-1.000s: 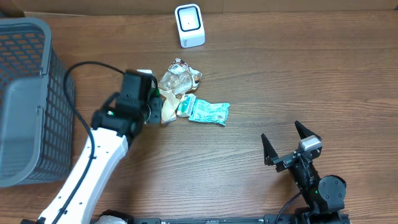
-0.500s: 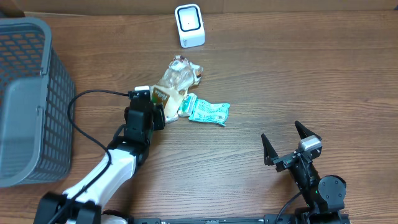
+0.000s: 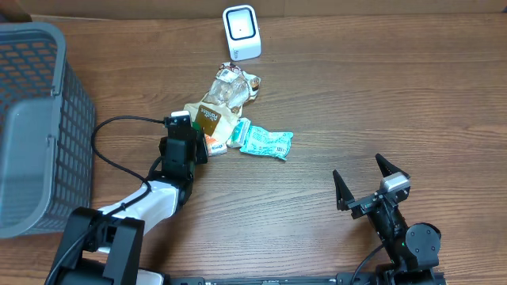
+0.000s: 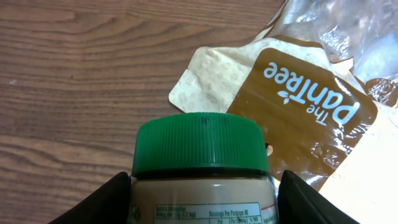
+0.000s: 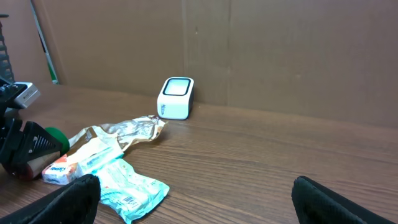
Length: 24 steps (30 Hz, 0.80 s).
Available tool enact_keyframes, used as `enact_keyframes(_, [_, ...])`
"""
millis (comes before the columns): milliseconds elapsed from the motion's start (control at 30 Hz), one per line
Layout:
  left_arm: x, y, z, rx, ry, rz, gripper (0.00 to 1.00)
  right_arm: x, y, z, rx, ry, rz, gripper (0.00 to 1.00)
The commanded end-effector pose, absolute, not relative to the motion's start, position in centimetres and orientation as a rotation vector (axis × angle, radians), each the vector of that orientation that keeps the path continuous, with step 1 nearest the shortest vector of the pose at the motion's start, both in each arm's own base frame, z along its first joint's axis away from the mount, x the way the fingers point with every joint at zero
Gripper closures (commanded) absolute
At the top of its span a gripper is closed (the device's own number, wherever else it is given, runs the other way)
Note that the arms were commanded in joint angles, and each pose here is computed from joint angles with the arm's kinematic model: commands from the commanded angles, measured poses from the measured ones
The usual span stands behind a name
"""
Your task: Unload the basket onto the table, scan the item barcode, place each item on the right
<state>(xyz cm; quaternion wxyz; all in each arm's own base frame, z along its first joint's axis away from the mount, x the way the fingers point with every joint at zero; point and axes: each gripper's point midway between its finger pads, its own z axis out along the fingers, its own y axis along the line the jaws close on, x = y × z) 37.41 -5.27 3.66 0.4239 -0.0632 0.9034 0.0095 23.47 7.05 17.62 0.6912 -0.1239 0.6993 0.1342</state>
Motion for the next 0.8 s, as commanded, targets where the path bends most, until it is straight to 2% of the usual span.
enact_keyframes(0, [37.3, -5.6, 3.3, -0.077, 2.266, 0.032, 0.44, 23.5, 7.0, 17.5, -0.275, 1.555, 0.301, 0.00])
enact_keyframes(267, [38.0, -5.9, 8.6, -0.082, 2.129, -0.012, 0.32, 23.5, 7.0, 17.5, -0.275, 1.555, 0.300, 0.00])
enact_keyframes(500, [37.9, -4.7, 11.7, -0.118, 2.063, -0.030, 0.32, 23.5, 7.0, 17.5, -0.275, 1.555, 0.300, 0.00])
enact_keyframes(600, [38.1, -5.2, 12.0, -0.083, 2.111, -0.154, 0.36, 23.5, 7.0, 17.5, -0.275, 1.555, 0.301, 0.00])
enact_keyframes(767, [38.4, -4.4, 14.2, -0.149, 2.275, -0.320, 0.33, 23.5, 7.0, 17.5, -0.275, 1.555, 0.301, 0.00])
